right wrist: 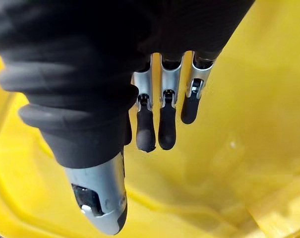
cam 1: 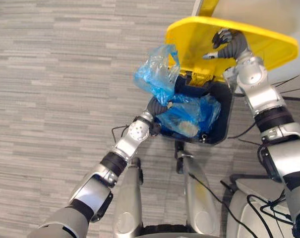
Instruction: Gather rubbish on tea table into small bin, then transfer packed bag to large trash can.
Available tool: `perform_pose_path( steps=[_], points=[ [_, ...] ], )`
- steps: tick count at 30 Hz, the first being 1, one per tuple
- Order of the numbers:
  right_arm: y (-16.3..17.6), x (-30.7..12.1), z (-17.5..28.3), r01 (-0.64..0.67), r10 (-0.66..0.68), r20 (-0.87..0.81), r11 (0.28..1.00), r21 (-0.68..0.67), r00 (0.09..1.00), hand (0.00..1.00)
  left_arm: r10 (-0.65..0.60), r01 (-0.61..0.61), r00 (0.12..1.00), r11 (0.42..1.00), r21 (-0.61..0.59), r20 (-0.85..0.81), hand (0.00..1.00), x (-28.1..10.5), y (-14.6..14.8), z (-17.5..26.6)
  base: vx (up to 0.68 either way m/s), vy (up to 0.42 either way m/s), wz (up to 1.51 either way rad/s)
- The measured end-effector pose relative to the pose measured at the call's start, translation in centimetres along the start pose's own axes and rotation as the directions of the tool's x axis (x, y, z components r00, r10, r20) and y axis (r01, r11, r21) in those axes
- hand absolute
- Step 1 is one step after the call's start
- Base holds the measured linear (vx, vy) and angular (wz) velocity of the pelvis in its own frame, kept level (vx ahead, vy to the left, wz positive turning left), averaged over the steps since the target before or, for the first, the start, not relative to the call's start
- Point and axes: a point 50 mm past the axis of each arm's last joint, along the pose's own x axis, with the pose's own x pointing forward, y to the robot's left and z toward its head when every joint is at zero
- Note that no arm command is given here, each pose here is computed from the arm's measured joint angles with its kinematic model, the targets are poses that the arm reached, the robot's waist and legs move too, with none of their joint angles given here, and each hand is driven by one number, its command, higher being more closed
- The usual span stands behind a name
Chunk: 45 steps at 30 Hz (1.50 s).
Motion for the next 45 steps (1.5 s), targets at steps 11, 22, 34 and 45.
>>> perform_pose_path(
  steps=[11,22,34,45],
  points=[
    [0.8,-0.5,6.8,-0.005,-0.024,0.273,0.994,0.108,0.962,0.0,-0.05,0.05,0.999,0.998,0.031,-0.017,0.0,0.8,-2.3,1.1,0.04,0.021,-0.12],
    [2.5,-1.4,6.9,-0.042,-0.001,0.291,0.989,0.14,0.957,0.0,0.001,-0.003,0.999,0.999,0.053,0.038,0.0,0.8,-0.4,2.0,0.03,0.007,-0.03],
    [3.4,-11.1,-5.9,0.005,0.008,-0.08,0.988,0.151,0.997,0.0,0.19,-0.204,0.975,0.971,-0.126,-0.113,0.0,-9.1,3.4,-6.6,0.04,-0.04,0.26],
    [4.5,-23.5,-16.0,-0.031,0.117,-0.552,0.986,0.162,0.825,0.0,0.358,-0.555,0.679,0.822,-0.128,-0.64,0.0,-27.8,7.0,-17.6,-0.03,-0.038,0.24]
  ],
)
